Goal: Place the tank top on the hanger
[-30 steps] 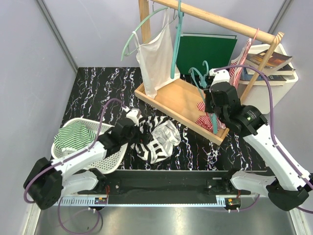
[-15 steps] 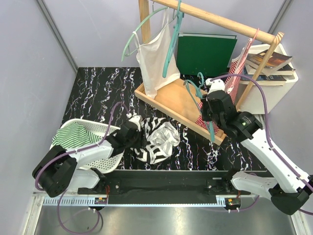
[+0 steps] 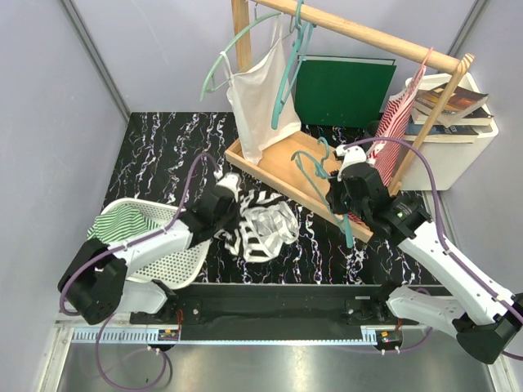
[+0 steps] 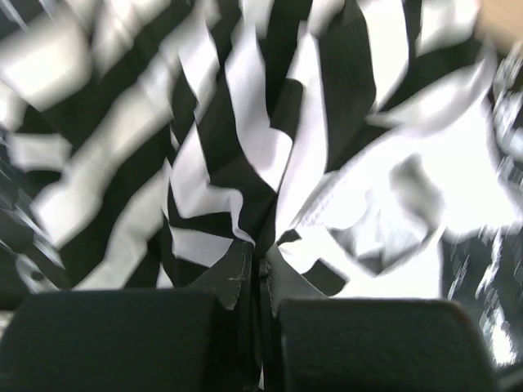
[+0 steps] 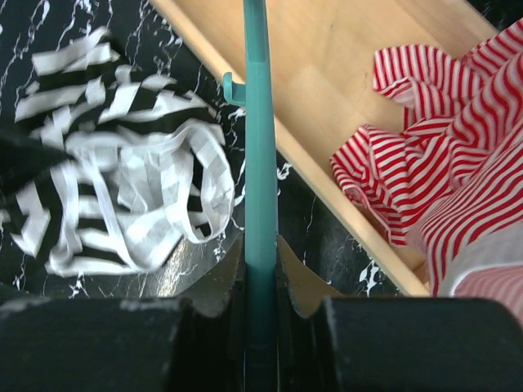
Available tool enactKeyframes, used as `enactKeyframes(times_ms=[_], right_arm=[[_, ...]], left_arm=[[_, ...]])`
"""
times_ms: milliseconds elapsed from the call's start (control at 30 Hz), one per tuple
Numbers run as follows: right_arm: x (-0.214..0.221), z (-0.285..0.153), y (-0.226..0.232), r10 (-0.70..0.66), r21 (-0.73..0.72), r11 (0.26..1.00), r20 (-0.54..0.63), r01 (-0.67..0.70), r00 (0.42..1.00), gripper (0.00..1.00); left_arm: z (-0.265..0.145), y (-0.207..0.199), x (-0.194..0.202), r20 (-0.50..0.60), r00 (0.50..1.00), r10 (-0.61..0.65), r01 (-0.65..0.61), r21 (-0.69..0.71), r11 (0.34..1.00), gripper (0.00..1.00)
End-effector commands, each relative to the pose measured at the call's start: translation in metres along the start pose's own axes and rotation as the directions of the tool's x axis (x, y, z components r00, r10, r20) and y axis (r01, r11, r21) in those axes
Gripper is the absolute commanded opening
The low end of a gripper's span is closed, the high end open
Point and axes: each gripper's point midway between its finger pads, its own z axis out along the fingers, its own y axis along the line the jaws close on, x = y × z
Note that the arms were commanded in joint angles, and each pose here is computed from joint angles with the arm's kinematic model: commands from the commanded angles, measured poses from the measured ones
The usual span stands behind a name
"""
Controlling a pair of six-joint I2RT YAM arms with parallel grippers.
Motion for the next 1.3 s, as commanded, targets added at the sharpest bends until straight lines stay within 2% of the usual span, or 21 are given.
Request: enactKeyframes(times_ms=[0,233,267,300,333,400,433,467,667,867,967,1067,1267], right_arm=[[-0.002,-0.006,0.019,0.022,-0.108,0.994,0.031,-0.018,0.999,0.00],[0.011,-0.013,0.026,0.028,-0.166,0.986,0.013,-0.025,1.000,0.00],[0.014,-0.012,0.027,0.025,-0.172,0.985,0.008,-0.024,1.000,0.00],[0.014,-0.013,0.027,0.028,-0.175,0.984,0.012,-0.026,1.000,0.00],[0.014,-0.014,0.027,0.029,-0.175,0.984,0.012,-0.026,1.000,0.00],[0.018,-0.012,0.025,0.027,-0.168,0.986,0.006,-0.025,1.000,0.00],[0.018,-0.013,0.025,0.025,-0.168,0.986,0.008,-0.023,1.000,0.00],[0.020,-0.012,0.025,0.025,-0.169,0.985,0.006,-0.023,1.000,0.00],[0.024,-0.011,0.024,0.019,-0.169,0.985,0.003,-0.018,1.000,0.00],[0.024,-0.010,0.021,0.014,-0.155,0.988,0.005,-0.013,1.000,0.00],[0.025,-0.011,0.020,0.017,-0.152,0.988,0.011,-0.015,1.000,0.00],[0.025,-0.013,0.018,0.024,-0.150,0.988,0.017,-0.021,1.000,0.00],[0.024,-0.014,0.019,0.023,-0.153,0.988,0.021,-0.020,1.000,0.00]], left_arm=[[0.004,0.013,-0.075,0.118,0.992,0.055,-0.042,-0.104,0.994,0.00],[0.035,0.029,-0.103,0.088,0.993,0.082,-0.068,-0.149,0.987,0.01],[0.036,0.035,-0.103,0.076,0.994,0.082,-0.068,-0.170,0.983,0.05],[0.036,0.037,-0.104,0.070,0.994,0.085,-0.071,-0.182,0.981,0.14],[0.034,0.037,-0.104,0.066,0.994,0.085,-0.071,-0.188,0.980,0.36],[0.023,0.032,-0.102,0.085,0.994,0.068,-0.053,-0.159,0.986,0.65],[0.018,0.030,-0.101,0.098,0.993,0.062,-0.047,-0.151,0.987,0.76],[0.012,0.026,-0.101,0.117,0.991,0.063,-0.046,-0.144,0.989,0.80],[-0.035,0.000,-0.094,0.219,0.976,0.019,-0.010,-0.042,0.999,0.82],[-0.023,-0.018,-0.068,0.124,0.992,-0.006,-0.002,0.062,0.998,0.76],[-0.005,-0.010,-0.054,0.055,0.998,0.004,-0.005,0.014,1.000,0.73],[0.005,-0.008,-0.051,0.038,0.999,-0.008,0.009,-0.012,1.000,0.71],[0.022,0.006,-0.046,0.003,1.000,-0.009,0.010,-0.095,0.995,0.72]])
